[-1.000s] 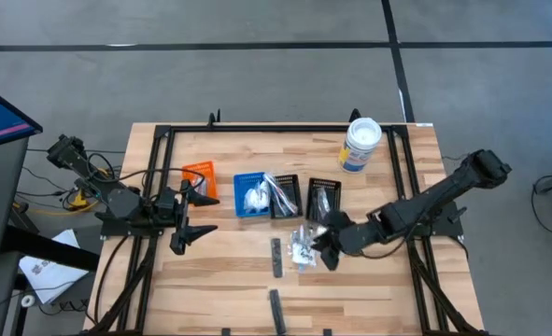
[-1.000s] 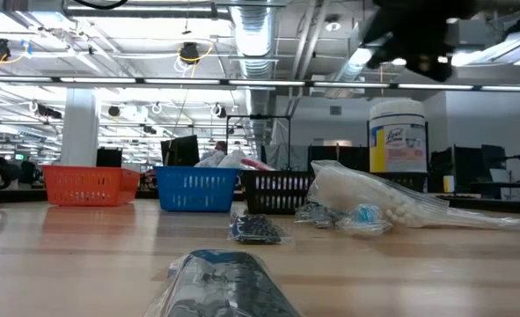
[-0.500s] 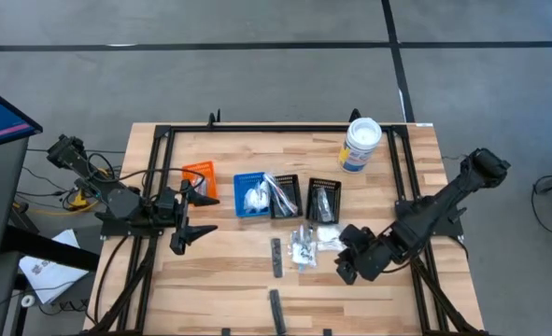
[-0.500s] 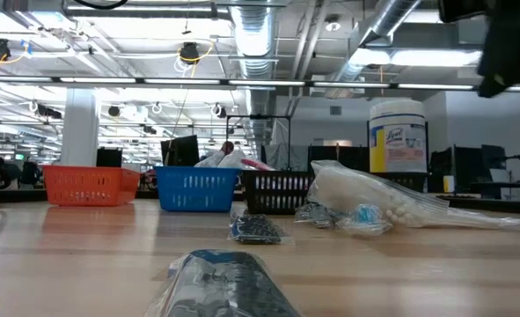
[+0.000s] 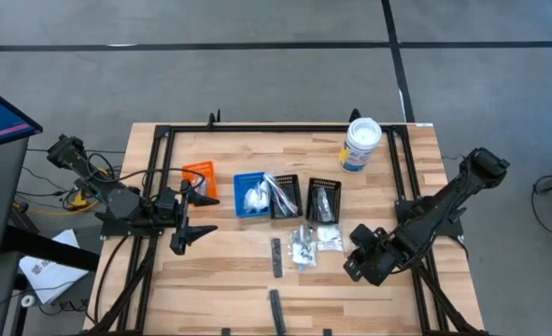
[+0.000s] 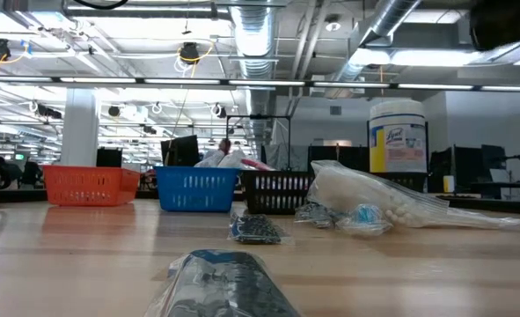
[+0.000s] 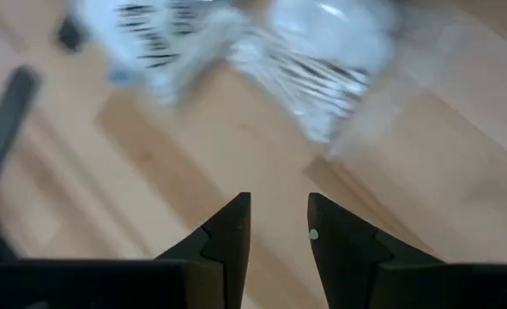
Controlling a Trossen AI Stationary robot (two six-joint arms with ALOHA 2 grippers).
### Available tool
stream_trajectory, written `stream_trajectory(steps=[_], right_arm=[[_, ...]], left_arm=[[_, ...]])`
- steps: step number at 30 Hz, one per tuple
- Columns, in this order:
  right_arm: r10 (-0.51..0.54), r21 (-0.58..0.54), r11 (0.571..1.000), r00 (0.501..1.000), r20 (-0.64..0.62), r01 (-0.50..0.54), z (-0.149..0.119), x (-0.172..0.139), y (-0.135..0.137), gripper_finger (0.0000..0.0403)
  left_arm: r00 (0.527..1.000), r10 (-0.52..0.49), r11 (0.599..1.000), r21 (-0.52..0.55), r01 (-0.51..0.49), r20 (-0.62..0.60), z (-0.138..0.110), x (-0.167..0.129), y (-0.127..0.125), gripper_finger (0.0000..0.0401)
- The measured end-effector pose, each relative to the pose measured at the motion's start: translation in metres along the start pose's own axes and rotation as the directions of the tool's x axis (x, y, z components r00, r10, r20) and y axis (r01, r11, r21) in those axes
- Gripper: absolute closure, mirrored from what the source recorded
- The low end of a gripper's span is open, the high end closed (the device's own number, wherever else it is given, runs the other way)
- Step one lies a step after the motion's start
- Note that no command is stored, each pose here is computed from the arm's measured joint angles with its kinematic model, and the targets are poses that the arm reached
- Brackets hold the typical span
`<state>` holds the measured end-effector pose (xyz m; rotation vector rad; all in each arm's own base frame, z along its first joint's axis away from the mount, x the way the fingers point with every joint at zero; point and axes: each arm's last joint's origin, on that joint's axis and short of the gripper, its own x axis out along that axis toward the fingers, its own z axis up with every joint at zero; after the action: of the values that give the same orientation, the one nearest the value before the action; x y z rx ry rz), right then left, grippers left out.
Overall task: Pick & Place Travel size toiletries
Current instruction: Put the pack of cotton buds into the blue bin
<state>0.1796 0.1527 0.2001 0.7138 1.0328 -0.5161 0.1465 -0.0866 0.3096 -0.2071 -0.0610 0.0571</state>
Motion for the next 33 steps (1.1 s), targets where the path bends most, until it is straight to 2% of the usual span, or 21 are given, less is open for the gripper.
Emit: stream_trajectory(steps=[8, 11, 20, 27, 33], right_arm=[[-0.117, 0.272, 0.957, 0.992, 0.046, 0.101, -0.007, 0.024, -0.031, 0.0291], [-0.135, 0.300, 0.948, 0.987, 0.087, 0.103, -0.005, 0.030, -0.038, 0.0291], [0.007, 0.326, 0.944, 0.988, 0.154, -0.058, -0.001, 0.052, -0.041, 0.0291], [-0.002, 0.452, 0.889, 0.987, 0.163, -0.073, -0.012, 0.067, -0.066, 0.0291], [0.154, 0.502, 0.825, 0.959, 0.239, -0.258, -0.022, 0.078, -0.078, 0.0291]], left_arm=[[1.000, -0.001, 1.000, 0.007, 0.001, -0.009, -0.002, 0.002, -0.001, 0.0082], [1.000, -0.001, 1.000, 0.005, 0.001, -0.006, -0.002, 0.002, -0.001, 0.0082], [1.000, 0.000, 1.000, 0.005, 0.000, -0.006, -0.002, 0.002, -0.001, 0.0082], [1.000, 0.001, 1.000, 0.005, -0.001, -0.005, -0.002, 0.002, -0.001, 0.0082], [1.000, 0.002, 1.000, 0.005, -0.002, -0.005, -0.002, 0.002, -0.001, 0.0082]])
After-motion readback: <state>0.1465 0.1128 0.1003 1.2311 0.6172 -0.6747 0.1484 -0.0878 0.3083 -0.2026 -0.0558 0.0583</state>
